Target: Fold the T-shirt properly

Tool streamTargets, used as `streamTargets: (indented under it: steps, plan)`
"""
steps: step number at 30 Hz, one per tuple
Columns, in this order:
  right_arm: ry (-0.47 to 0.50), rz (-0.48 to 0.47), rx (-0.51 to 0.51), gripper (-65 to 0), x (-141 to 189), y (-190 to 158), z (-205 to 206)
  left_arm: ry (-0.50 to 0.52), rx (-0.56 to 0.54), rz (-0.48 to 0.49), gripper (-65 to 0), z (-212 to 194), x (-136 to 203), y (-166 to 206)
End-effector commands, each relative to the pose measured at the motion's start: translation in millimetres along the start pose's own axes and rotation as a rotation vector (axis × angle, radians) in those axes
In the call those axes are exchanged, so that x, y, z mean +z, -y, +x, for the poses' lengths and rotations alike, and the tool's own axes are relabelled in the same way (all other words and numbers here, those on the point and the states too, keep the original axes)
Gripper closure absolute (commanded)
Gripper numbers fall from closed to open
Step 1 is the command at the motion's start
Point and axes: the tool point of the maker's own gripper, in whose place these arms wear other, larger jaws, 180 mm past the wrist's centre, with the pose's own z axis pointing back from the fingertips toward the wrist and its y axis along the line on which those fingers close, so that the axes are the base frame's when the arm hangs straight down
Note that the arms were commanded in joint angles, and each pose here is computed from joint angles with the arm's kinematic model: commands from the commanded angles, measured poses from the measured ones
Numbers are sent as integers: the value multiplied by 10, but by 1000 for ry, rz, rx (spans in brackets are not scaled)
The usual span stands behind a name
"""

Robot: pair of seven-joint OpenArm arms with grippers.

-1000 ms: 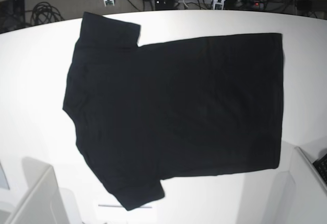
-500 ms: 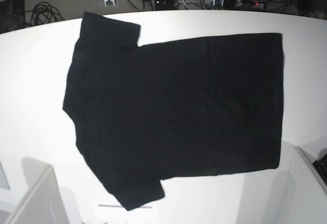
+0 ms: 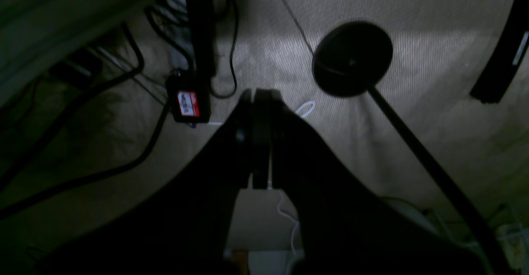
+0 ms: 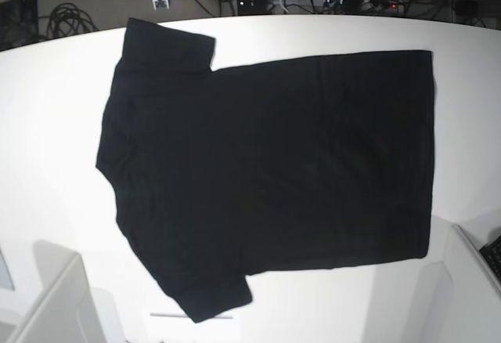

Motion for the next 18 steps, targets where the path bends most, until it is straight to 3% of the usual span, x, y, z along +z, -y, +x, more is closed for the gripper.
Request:
streamTargets:
  steps: [1, 8, 18]
  plan:
    - [0, 0, -7, 0, 24, 1, -95, -15, -11, 9, 0, -148, 44, -49]
    - [112, -3, -6, 0, 266, -6, -168, 74, -52, 44, 0, -260, 303, -346]
    - [146, -119, -139, 0, 734, 452, -287, 207, -97, 35, 0, -271, 864, -397]
